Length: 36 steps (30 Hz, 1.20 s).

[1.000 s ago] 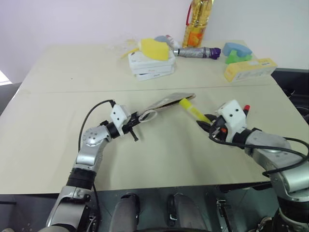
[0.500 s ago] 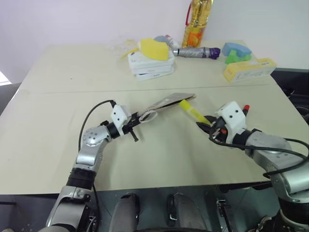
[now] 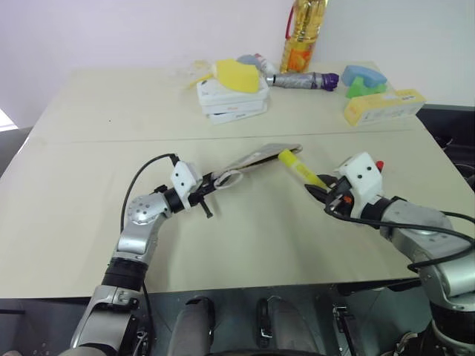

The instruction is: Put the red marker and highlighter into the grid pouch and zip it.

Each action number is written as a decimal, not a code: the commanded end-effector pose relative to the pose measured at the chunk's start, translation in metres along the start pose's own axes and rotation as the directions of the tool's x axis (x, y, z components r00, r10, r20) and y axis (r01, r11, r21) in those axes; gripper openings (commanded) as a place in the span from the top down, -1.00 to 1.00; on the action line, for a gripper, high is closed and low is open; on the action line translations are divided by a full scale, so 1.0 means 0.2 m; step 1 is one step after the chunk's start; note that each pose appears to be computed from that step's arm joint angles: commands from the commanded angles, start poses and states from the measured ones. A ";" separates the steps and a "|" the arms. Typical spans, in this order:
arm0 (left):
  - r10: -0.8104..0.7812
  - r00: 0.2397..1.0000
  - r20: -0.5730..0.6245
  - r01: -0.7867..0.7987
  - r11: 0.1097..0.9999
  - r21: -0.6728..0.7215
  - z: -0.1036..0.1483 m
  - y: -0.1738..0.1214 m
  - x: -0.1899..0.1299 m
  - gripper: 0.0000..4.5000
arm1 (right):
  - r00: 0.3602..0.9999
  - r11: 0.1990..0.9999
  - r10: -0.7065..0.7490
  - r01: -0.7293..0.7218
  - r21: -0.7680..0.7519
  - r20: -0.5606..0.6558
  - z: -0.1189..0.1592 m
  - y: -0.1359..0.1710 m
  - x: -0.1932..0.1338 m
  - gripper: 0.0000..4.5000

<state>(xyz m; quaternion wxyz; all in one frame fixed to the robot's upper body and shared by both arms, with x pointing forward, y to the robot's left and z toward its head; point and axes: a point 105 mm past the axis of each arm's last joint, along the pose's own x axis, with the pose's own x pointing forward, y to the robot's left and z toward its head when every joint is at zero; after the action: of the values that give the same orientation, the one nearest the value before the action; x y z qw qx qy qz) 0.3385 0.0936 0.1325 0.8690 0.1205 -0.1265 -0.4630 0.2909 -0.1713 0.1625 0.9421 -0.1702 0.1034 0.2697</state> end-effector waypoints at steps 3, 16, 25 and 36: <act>-0.017 1.000 0.021 0.016 0.999 0.027 0.03 0.00 0.01 1.00 | 1.000 1.000 -0.025 0.025 0.000 0.009 0.01 -0.03 -0.02 0.61; -0.183 0.983 -0.028 0.185 0.967 0.175 0.05 -0.08 -0.02 1.00 | 0.994 0.988 0.035 -0.050 -0.148 -0.103 0.01 0.02 -0.04 0.61; -0.384 0.922 -0.041 0.382 0.893 0.238 0.09 -0.22 0.00 1.00 | 0.942 0.805 0.228 -0.325 -0.497 -0.247 0.04 0.27 -0.01 0.61; -0.343 0.937 -0.072 0.350 0.907 0.233 0.07 -0.17 -0.01 1.00 | 0.966 0.809 0.143 -0.239 -0.537 -0.215 0.07 0.18 -0.02 -0.71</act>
<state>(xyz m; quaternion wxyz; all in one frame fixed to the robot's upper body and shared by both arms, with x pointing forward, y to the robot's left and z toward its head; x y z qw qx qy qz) 0.3020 0.0726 0.1236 0.7480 0.2446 -0.1281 -0.6035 0.2662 -0.1355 0.1460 0.7942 -0.4398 0.1534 0.3902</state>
